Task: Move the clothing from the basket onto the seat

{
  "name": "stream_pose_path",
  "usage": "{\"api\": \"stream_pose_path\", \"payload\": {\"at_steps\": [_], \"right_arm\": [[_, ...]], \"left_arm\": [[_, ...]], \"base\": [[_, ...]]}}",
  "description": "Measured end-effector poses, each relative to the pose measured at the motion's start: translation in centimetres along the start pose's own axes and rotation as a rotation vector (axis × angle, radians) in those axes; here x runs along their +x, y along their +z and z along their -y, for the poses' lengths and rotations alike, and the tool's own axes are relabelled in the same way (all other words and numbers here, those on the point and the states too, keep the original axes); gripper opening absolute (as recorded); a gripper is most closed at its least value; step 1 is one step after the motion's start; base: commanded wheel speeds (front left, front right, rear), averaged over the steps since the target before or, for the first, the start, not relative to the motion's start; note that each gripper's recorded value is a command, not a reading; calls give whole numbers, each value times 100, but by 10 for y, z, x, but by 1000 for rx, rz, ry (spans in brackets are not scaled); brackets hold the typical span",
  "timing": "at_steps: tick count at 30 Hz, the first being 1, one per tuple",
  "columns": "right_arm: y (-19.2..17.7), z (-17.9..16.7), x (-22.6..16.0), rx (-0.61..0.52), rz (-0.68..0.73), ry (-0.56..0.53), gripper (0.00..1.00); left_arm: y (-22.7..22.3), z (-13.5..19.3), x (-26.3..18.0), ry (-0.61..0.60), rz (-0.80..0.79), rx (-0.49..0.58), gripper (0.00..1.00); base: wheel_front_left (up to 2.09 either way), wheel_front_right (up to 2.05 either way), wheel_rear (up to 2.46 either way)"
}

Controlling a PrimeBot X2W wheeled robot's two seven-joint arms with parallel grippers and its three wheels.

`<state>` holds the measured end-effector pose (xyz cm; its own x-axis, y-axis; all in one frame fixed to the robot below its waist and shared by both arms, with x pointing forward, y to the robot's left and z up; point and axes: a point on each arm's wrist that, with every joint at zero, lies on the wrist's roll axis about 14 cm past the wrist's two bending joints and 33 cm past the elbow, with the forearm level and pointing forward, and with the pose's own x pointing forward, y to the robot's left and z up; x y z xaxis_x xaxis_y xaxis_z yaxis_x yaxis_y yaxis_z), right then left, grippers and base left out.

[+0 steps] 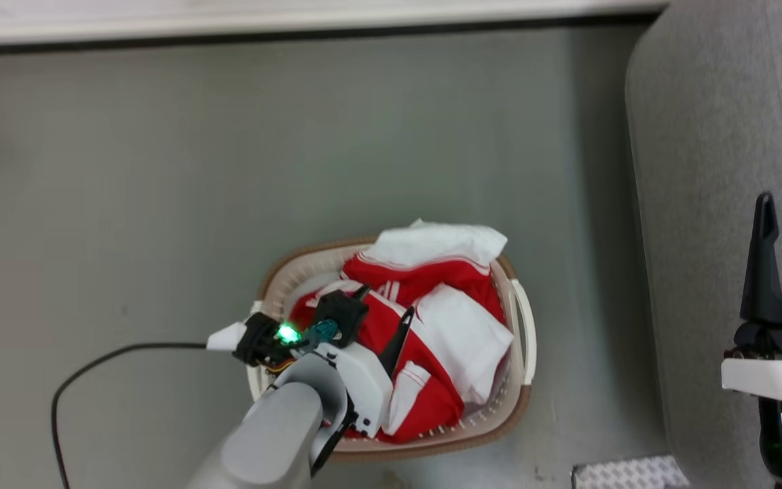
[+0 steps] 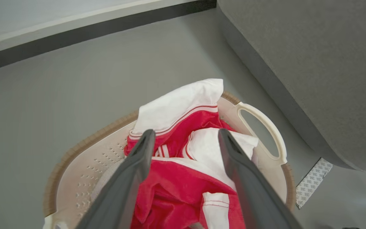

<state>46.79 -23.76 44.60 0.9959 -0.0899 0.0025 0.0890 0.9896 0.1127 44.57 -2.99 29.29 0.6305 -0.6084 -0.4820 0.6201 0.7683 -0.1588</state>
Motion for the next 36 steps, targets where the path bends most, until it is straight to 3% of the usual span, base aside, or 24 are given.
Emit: {"api": "stream_pose_path", "payload": {"at_steps": [12, 31, 32, 33, 36], "right_arm": [[-33, 16, 20, -29, -40, -39, 100], [-64, 35, 22, -71, -99, -82, 100], [-65, 35, 22, -73, -100, -83, 100], [-65, 36, 22, -74, -101, -84, 100], [-64, 37, 22, -74, -98, -87, 100]], "left_arm": [[-106, 45, 25, -192, -381, -144, 100], [-170, 58, 28, -256, -605, -247, 100], [-171, 59, 28, -260, -606, -245, 38], [-172, 59, 28, -266, -608, -239, 0], [-170, 60, 29, -270, -599, -241, 0]], "base": [[0, 0, 0], [0, 0, 0], [0, 0, 0], [0, 0, 0], [0, 0, 0]]}}
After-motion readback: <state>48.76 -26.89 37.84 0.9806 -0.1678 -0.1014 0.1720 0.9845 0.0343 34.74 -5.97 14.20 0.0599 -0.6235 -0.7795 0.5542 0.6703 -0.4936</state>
